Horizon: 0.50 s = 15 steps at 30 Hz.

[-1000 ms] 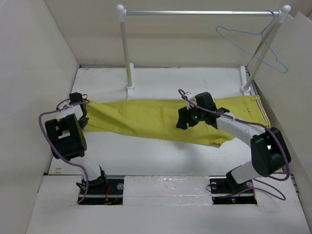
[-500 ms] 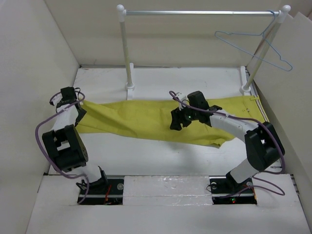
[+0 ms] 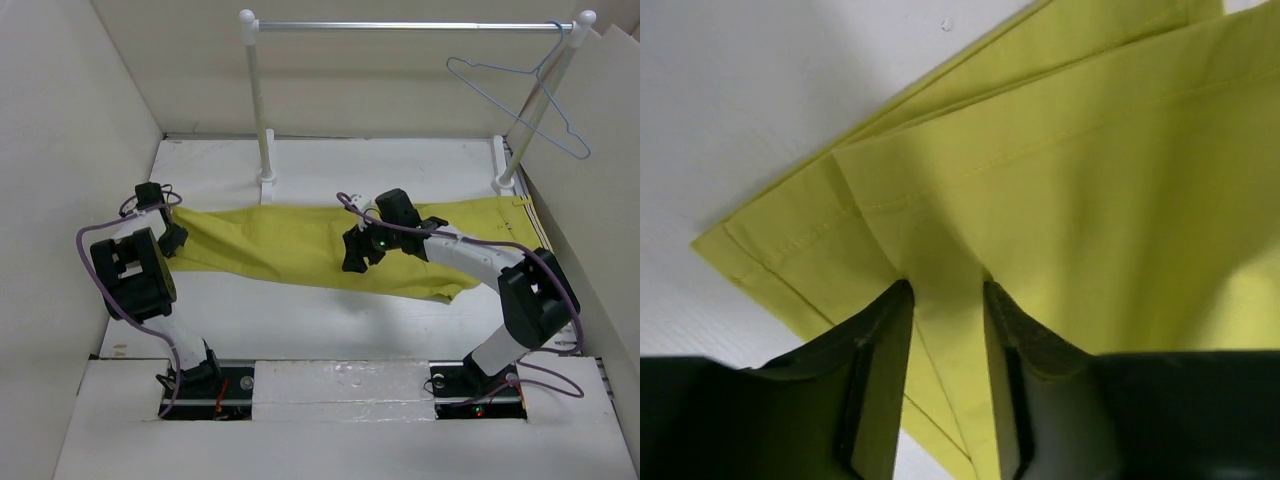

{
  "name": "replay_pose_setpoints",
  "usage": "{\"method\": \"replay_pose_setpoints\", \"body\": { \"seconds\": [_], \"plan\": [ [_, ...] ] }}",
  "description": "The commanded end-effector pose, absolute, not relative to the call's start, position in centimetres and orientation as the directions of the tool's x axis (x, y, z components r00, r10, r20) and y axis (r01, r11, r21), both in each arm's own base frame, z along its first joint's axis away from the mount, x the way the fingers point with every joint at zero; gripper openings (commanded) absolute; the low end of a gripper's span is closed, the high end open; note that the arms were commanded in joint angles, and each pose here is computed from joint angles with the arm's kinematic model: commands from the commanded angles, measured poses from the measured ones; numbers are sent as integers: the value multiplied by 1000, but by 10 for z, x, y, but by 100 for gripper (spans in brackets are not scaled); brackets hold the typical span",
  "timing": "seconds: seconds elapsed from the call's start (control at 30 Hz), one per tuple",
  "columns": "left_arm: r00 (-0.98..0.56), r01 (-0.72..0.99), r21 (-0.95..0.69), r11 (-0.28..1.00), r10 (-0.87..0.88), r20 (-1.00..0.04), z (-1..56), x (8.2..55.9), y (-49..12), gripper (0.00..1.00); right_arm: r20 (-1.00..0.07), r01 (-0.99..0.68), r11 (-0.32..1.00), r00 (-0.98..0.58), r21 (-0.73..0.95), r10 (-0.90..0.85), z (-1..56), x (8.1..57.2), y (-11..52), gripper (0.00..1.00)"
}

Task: Place the trousers on the hanger
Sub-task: Fold the trousers at the center of the board.

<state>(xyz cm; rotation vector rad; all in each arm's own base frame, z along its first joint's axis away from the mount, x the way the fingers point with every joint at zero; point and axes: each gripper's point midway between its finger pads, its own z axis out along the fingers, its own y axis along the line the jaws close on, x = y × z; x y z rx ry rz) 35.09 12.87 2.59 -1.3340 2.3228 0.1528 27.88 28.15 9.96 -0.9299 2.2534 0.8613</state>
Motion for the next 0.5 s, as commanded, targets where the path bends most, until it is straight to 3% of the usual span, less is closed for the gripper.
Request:
{"method": "replay_pose_setpoints", "body": {
  "seconds": [0.0, 0.03, 0.17, 0.47],
  "plan": [
    [-424, -832, -143, 536, -781, -459, 29, 362, 131, 28, -706, -781, 523, -581, 342, -405, 101, 277, 287, 68],
    [-423, -833, -142, 534, -782, -458, 29, 362, 131, 17, -707, -781, 523, -580, 342, -404, 101, 277, 287, 68],
    [-415, -841, -138, 523, -788, -455, 30, 363, 132, 0, -704, -779, 523, -583, 345, -405, 99, 276, 284, 68],
    [-352, -875, -86, 477, -747, -564, 89, 344, 152, 0, -693, -768, 540, -596, 344, -407, 89, 285, 275, 68]
  ]
}}
